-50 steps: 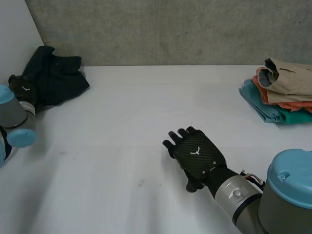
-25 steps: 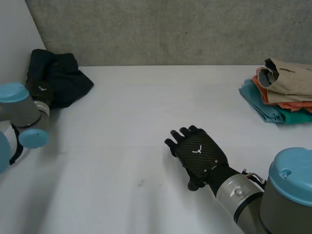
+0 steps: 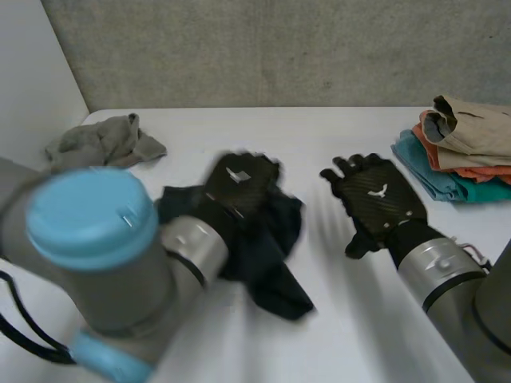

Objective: Fold the laundry.

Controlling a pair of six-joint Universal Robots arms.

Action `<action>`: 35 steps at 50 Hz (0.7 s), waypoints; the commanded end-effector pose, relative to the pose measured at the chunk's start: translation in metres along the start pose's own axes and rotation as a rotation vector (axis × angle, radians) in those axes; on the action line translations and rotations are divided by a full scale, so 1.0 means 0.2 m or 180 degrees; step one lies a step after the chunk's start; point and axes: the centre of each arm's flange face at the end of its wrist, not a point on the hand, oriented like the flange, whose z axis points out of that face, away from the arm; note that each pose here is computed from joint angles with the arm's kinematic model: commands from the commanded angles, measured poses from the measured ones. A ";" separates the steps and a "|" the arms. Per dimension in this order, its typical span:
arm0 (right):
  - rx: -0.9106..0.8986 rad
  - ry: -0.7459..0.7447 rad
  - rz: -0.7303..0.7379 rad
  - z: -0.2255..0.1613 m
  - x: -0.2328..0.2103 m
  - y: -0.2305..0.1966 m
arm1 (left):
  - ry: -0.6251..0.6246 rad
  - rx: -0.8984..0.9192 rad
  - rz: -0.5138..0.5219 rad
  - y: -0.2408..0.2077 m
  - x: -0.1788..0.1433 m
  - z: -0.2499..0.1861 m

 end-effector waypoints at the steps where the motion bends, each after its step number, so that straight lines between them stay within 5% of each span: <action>1: -0.0017 0.0148 0.0083 0.02 0.08 0.01 | 0.0339 -0.0332 0.0096 0.10 0.18 -0.10; 8: 0.0041 0.0213 0.0071 0.05 0.14 -0.03 | -0.0352 -0.0546 0.0371 0.07 -0.11 -0.06; 18: -0.0104 -0.0408 0.0098 0.09 0.12 -0.10 | -0.1339 -0.0787 0.0377 0.10 -0.45 -0.08; 35: -0.0655 -0.1161 0.0357 0.36 -0.03 0.05 | -0.1559 -0.1155 0.0307 0.26 -0.60 -0.09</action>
